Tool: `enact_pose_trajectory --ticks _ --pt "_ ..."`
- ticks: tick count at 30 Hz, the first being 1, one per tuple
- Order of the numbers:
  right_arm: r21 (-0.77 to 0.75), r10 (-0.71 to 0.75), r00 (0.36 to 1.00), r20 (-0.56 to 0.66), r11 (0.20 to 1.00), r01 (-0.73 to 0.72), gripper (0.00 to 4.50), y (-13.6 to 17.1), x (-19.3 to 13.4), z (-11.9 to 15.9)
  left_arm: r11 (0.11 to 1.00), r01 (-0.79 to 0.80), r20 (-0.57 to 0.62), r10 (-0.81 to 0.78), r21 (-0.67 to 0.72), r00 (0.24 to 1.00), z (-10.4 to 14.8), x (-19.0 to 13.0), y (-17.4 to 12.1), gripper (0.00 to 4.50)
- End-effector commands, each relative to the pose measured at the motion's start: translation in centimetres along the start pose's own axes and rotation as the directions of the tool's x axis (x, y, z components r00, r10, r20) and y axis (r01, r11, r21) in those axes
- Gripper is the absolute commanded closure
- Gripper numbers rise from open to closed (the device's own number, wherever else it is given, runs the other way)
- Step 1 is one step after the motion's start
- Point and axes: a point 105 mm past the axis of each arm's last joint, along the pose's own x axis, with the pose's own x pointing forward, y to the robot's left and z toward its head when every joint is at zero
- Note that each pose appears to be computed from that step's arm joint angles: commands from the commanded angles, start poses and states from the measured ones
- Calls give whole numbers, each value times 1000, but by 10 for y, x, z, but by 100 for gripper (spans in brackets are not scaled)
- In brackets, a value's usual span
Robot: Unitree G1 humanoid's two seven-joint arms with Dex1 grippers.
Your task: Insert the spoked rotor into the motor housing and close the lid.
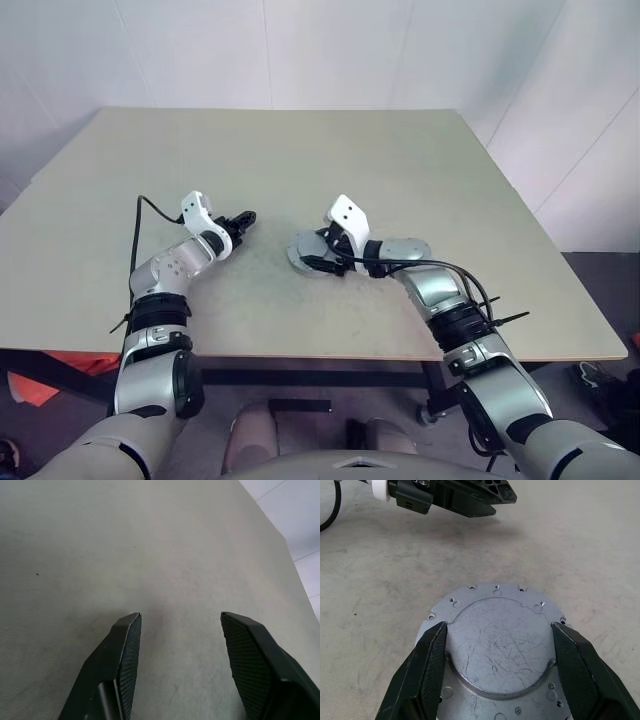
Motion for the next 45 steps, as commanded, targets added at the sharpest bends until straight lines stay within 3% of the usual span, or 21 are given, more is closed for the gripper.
enact_pose_trajectory --ticks 1,8,30,32,36,40,45 --pt "15 -25 999 -31 1000 26 93 -3 2 -8 999 27 46 -29 30 999 13 -2 -9 182" --pt "-5 -35 999 -16 999 35 93 -7 1 -1 999 29 42 -30 31 999 12 -2 -10 182" --pt "-21 -11 995 -99 1000 9 93 -2 -1 -24 999 31 44 -33 30 998 12 -2 -11 182" --pt "-18 -16 994 -105 1000 15 93 -3 0 -26 996 82 19 -82 23 996 9 -2 -20 182" --pt "-18 -17 994 -106 1000 15 93 -4 0 -26 940 334 7 -335 -61 942 9 -11 -69 182" --pt "-19 -22 994 -106 1000 20 97 -4 0 -26 927 370 -30 -372 -68 928 0 -15 -77 273" --pt "-19 -29 994 -104 999 27 97 -5 -1 -26 929 352 -104 -363 -111 926 -20 -17 -70 446"
